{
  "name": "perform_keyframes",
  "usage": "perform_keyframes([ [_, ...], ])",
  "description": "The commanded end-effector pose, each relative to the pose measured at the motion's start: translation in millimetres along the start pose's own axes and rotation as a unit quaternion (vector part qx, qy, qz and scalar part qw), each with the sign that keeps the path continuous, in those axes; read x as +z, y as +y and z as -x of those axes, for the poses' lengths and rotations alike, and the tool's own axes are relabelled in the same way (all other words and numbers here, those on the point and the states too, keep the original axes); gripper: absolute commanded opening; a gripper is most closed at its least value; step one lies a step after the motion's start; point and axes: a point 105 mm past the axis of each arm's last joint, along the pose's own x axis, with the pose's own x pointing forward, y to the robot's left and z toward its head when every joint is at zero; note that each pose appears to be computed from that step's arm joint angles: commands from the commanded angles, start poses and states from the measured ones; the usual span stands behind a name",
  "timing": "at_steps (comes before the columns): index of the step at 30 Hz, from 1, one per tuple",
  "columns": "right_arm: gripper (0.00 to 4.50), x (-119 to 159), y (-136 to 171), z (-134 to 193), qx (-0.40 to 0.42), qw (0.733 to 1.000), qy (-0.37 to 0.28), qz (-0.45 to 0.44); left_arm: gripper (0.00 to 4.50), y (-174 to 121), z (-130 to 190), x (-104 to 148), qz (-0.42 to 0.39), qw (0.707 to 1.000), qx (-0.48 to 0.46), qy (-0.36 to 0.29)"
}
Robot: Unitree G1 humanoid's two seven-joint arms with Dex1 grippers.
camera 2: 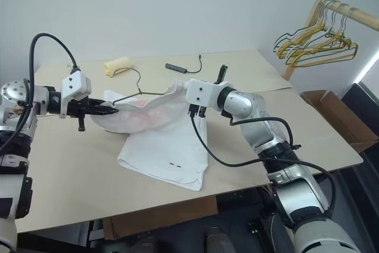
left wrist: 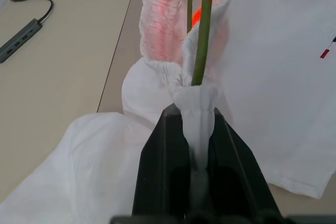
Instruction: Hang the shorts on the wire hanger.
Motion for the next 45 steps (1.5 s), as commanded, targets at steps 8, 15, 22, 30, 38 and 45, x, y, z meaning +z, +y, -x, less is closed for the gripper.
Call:
perform_keyframes([
  [8,0.05,32.1,8.8,6.0,0.037,0.996,-0.061,0.061,0.04,7.7,10.0,10.5,-0.022,0.999,0.031,-0.017],
  [15,2.19,30.1,11.0,5.7,0.048,0.995,-0.064,0.064,0.04,-3.1,11.3,15.2,-0.038,0.999,-0.008,-0.03],
  [22,2.87,19.5,10.3,31.0,0.144,0.981,-0.101,-0.086,0.04,-9.1,12.7,20.4,-0.05,0.997,-0.031,-0.042],
  [30,2.87,14.6,4.9,44.3,0.215,0.95,-0.12,-0.191,0.04,-17.0,11.6,22.7,-0.064,0.995,-0.06,-0.04],
  [38,2.87,20.0,8.5,38.3,0.277,0.921,-0.111,-0.249,0.04,-19.9,7.7,25.6,-0.067,0.994,-0.065,-0.051],
  [45,2.87,27.6,18.2,26.3,0.307,0.9,-0.109,-0.29,0.04,-20.7,6.0,26.8,-0.068,0.994,-0.063,-0.057],
])
